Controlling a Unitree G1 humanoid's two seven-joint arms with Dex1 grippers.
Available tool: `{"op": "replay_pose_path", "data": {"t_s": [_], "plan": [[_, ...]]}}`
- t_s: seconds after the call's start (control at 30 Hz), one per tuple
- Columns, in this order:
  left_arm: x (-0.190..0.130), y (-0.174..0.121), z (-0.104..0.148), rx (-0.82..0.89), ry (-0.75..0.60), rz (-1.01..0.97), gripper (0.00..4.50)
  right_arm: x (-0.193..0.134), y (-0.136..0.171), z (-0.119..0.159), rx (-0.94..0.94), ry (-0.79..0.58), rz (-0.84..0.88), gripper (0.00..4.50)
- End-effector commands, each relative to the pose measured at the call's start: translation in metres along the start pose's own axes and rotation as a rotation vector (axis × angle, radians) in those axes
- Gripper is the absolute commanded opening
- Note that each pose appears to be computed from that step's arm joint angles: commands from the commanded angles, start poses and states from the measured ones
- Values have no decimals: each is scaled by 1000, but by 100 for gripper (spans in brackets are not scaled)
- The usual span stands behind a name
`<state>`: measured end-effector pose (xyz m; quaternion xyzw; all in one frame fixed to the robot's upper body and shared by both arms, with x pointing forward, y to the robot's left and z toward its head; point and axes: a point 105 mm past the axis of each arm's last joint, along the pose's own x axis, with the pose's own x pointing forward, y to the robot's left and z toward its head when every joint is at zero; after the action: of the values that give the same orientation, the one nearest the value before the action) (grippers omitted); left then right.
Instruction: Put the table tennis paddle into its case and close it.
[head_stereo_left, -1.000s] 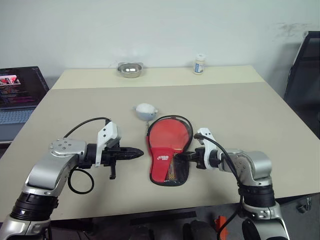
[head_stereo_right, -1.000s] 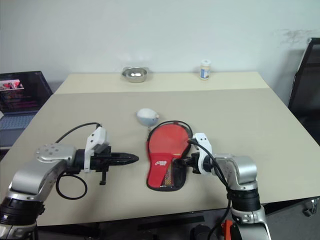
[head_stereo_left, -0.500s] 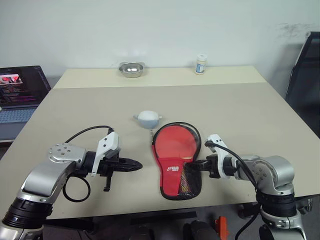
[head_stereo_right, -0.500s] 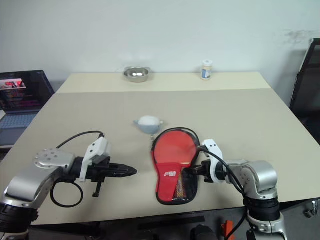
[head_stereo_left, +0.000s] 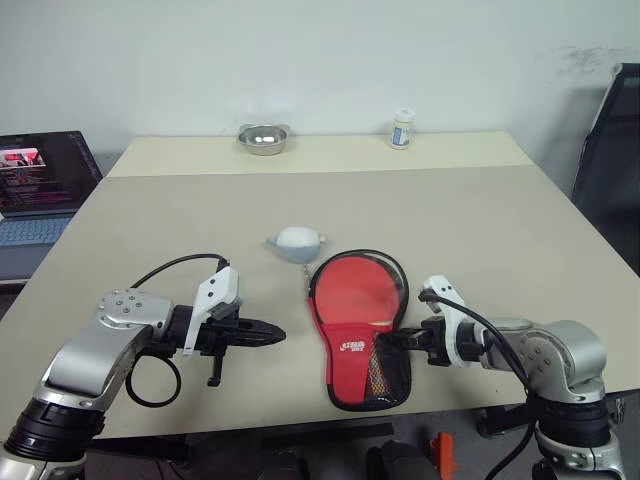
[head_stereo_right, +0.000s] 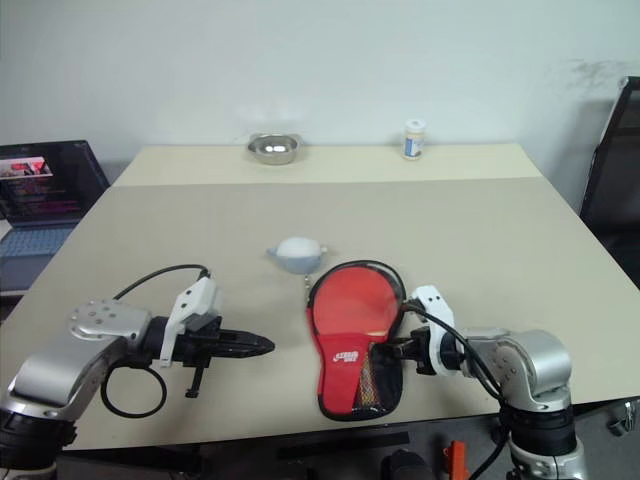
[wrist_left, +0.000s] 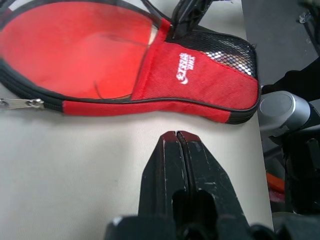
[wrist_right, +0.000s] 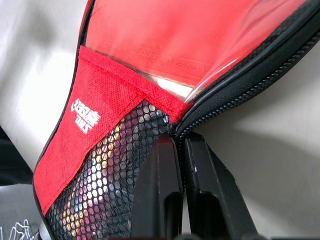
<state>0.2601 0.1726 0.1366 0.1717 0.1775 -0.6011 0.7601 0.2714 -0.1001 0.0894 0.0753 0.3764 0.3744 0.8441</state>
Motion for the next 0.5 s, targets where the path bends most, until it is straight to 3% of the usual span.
{"op": "replay_pose_path", "data": {"t_s": [0.03,0.17,0.27,0.5], "plan": [[2,1,7,46,-10,-1,0,-3,1,-4,-1,18,-8,1],[3,2,8,51,-14,1,0,-3,-5,-4,6,16,-48,1],[4,2,8,54,-17,6,0,-5,-8,1,3,-13,-67,69],[5,3,9,57,-25,13,0,-19,0,11,-213,2,-24,302]]}}
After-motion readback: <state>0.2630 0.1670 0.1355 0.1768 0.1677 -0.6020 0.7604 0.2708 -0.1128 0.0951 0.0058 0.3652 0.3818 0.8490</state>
